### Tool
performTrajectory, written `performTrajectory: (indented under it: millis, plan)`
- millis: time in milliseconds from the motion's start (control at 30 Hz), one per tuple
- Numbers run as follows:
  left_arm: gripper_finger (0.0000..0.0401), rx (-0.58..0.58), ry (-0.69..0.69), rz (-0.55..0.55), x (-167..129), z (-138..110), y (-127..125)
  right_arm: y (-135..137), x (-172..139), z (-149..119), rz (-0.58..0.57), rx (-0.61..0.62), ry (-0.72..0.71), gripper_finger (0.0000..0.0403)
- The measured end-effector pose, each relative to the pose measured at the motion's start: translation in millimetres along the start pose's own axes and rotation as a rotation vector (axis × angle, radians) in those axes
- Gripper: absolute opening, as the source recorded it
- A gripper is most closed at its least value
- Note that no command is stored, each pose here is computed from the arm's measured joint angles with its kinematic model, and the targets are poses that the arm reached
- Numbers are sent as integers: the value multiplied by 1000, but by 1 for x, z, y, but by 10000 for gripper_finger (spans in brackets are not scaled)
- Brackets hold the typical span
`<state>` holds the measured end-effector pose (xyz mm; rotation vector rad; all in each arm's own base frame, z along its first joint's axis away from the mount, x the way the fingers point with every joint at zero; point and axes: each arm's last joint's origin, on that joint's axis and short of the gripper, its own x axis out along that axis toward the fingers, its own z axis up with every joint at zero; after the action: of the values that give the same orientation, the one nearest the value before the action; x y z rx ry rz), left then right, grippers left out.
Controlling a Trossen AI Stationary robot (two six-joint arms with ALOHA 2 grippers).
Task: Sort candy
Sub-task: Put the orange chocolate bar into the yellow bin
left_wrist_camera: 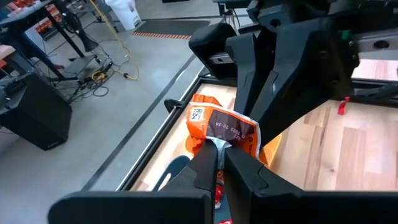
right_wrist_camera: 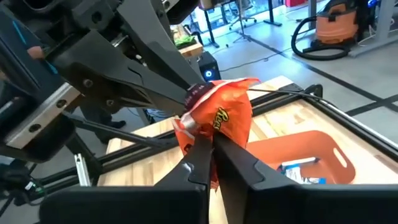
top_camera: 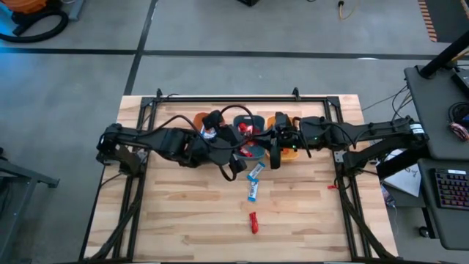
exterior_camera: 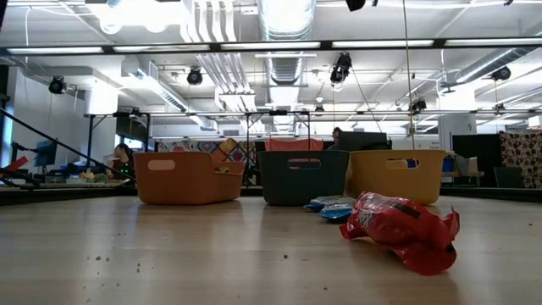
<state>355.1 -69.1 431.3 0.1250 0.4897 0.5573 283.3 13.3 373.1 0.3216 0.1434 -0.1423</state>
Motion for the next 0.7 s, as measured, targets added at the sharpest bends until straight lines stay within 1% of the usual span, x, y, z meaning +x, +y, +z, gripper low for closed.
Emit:
performTrajectory:
  millis: [233, 500, 600, 700]
  plan:
    - [0, 3, 5, -3, -4, 2, 3, -1, -3, 1, -13, -2, -6, 9]
    - [0, 12, 17, 0, -3, 0, 2, -1, -16, 7, -14, 2, -5, 11]
    - [0, 9, 24, 4, -2, -1, 2, -2, -20, 8, -17, 4, 0, 26]
    - [0, 8, 37, 9, -1, -3, 2, -2, -23, 8, -17, 29, -1, 57]
